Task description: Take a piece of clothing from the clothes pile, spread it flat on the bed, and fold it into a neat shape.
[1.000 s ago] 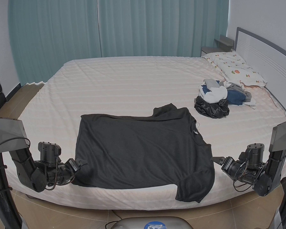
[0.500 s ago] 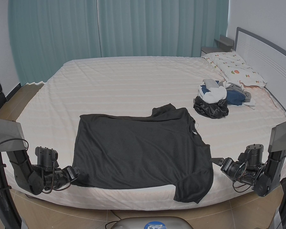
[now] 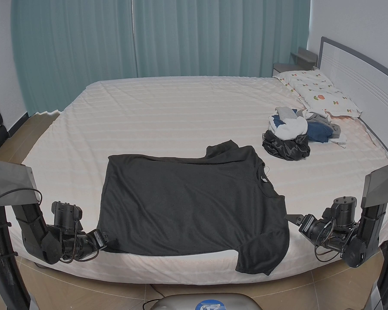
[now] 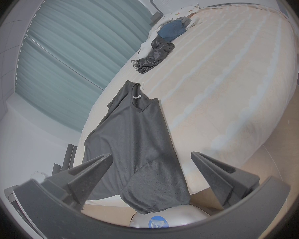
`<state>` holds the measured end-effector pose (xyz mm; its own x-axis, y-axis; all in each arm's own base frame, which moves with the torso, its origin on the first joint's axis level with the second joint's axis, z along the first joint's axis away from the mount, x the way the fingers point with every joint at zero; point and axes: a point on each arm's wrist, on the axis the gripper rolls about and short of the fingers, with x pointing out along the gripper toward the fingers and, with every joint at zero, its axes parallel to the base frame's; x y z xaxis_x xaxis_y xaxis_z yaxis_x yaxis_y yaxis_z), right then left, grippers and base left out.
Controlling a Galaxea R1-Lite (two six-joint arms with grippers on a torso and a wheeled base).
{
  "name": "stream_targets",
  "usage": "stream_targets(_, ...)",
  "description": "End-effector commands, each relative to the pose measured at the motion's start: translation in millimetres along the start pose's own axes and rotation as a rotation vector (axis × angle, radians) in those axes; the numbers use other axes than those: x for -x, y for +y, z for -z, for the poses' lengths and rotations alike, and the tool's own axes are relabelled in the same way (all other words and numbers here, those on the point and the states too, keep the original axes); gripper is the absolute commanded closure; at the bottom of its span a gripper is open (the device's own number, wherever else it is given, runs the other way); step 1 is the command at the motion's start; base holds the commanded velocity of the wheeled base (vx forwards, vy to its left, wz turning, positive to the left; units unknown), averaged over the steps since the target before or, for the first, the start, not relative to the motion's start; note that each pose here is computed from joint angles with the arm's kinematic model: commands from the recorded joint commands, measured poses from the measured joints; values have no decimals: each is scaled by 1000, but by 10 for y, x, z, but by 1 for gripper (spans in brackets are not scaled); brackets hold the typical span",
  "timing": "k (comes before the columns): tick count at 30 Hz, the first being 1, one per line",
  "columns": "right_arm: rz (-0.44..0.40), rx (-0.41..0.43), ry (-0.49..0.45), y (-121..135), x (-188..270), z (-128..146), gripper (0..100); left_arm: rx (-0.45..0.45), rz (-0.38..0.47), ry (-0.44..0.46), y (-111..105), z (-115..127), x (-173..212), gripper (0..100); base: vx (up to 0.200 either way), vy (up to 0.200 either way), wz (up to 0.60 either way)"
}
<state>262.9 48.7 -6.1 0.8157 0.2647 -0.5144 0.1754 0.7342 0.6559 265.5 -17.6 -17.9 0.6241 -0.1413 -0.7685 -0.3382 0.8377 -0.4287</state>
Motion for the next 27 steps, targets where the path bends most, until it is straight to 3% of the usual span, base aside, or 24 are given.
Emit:
stream_targets(1,7,2,12,-14,-6,26,0,4,-13,10,19,12,-59,100,0,0,0)
stream_targets(8,17,5,24,-34,16,49,0,-17,-74,-39,22,-2,10,100,0,0,0)
stream_targets(17,23,10,29,-44,17,59,0,-73,-143,47,41,47,116,100,0,0,0)
stream_targets(27,22,13,32,-41,19,68,0,-95,-152,45,59,32,128,100,0,0,0)
